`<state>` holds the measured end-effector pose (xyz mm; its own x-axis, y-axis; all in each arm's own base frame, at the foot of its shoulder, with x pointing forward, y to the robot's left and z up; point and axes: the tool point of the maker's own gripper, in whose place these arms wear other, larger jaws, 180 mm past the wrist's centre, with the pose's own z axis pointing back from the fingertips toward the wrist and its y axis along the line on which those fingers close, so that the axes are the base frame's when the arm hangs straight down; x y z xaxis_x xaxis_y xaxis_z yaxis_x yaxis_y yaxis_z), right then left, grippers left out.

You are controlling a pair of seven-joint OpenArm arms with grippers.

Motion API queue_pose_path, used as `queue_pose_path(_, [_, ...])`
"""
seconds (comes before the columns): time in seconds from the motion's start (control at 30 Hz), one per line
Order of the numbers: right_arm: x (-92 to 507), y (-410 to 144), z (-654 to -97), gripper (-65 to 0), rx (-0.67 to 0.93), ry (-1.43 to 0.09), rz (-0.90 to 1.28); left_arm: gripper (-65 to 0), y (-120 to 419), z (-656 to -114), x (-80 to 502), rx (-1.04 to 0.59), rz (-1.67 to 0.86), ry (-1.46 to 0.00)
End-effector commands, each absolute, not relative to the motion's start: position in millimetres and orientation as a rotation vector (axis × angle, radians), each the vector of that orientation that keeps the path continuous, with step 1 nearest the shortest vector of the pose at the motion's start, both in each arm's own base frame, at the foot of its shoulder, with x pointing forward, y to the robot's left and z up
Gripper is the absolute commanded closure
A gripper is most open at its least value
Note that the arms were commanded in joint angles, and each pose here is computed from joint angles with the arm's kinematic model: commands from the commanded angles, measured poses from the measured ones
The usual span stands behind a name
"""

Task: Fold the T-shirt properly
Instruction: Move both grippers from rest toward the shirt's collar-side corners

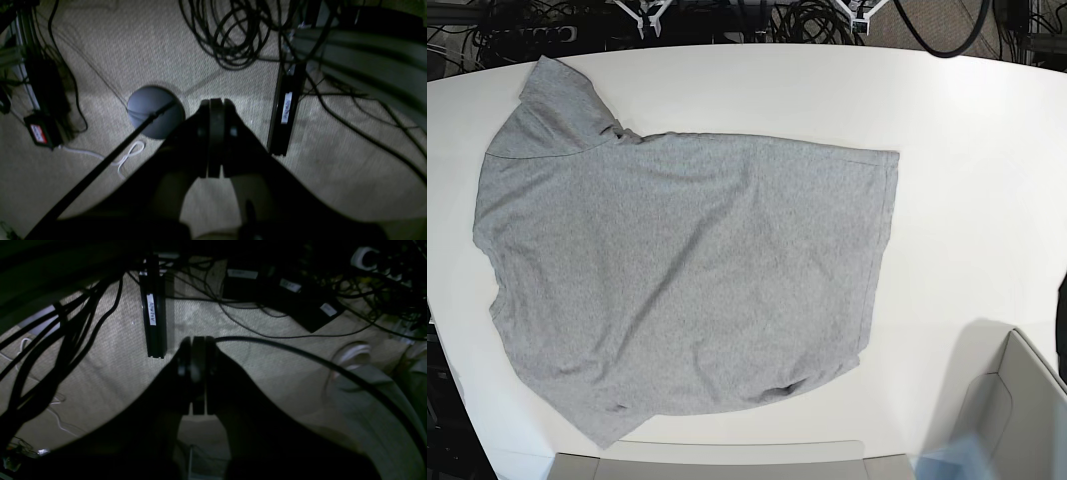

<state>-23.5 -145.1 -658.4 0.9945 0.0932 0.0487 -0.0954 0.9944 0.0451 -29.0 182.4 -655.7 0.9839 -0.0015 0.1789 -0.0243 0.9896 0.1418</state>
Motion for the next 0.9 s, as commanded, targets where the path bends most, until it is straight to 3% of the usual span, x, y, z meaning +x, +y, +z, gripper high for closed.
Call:
queue_pose_path(0.0, [-30.7, -147.1, -657.9, 0.0, 0.050, -0.038, 0.093, -0.1, 185.1, -654.6, -24.3, 0.153, 0.013, -0.199])
queue_pose_path(0.27, [-29.6, -154.3, -657.5, 0.0, 0.040, -0.042, 0.099, -0.1, 187.1, -654.0, -22.6, 0.158, 0.018, -0.207])
queue_pose_path(0.63, [-30.5, -157.0, -649.6, 0.0, 0.041, -0.093, 0.114, -0.2, 194.1, -635.9, -7.8, 0.171, 0.000, -0.340])
queue_pose_path(0.87, [-32.2, -158.5, -640.1, 0.0, 0.045, -0.139, 0.097, -0.1, 210.8, -632.7, -25.5, 0.195, -0.017, -0.315])
